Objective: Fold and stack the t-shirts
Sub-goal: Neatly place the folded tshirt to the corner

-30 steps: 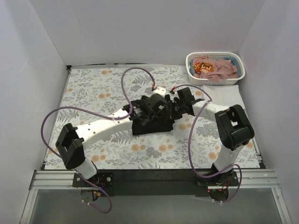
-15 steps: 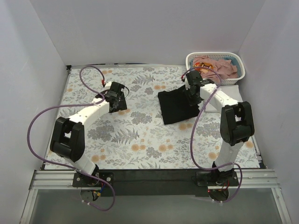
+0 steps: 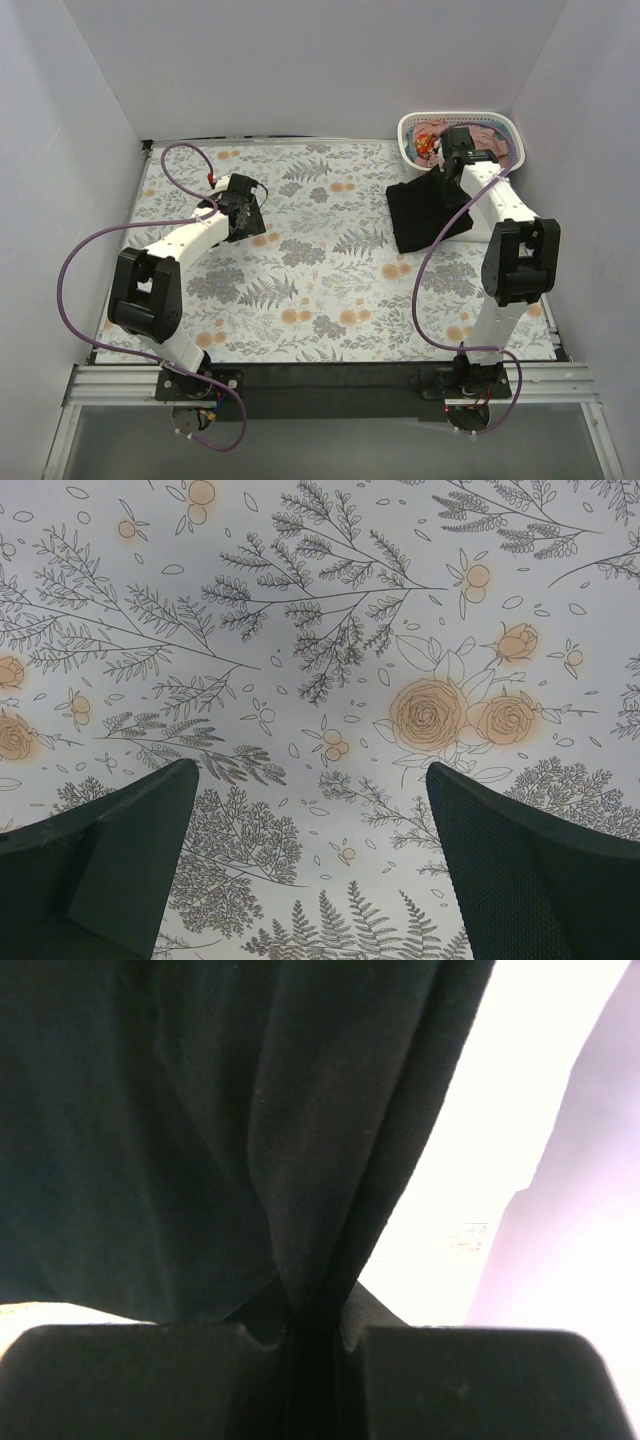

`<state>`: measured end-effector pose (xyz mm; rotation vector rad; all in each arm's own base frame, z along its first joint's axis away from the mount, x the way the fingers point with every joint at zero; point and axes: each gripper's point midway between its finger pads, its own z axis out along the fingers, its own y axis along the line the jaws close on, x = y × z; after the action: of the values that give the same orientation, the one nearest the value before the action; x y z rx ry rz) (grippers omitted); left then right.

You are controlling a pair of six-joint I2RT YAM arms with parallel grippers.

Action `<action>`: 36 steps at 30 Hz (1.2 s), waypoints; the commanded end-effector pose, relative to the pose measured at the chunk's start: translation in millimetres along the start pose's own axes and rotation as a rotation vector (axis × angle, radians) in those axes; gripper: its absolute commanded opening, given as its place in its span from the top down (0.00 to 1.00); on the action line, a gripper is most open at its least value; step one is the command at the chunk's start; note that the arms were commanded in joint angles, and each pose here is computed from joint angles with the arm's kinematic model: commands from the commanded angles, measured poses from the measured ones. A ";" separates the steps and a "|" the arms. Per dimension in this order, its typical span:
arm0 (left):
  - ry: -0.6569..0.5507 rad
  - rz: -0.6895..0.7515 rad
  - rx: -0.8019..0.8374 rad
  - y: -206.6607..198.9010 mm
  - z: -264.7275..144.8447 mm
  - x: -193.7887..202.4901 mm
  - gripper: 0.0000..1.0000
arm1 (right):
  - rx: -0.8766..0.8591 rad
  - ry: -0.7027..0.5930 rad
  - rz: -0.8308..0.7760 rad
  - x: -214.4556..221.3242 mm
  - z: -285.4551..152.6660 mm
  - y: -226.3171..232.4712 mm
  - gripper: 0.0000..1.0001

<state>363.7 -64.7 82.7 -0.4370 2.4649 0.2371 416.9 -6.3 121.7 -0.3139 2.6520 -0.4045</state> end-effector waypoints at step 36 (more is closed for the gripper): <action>-0.002 -0.054 0.086 -4.5 -8.2 -11.0 0.06 | 0.196 -0.091 0.338 -19.0 -36.5 -107.4 0.99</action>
<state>366.2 -69.3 80.2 -0.4585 2.4912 0.1406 416.5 -76.1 161.2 0.0520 2.6392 -0.5128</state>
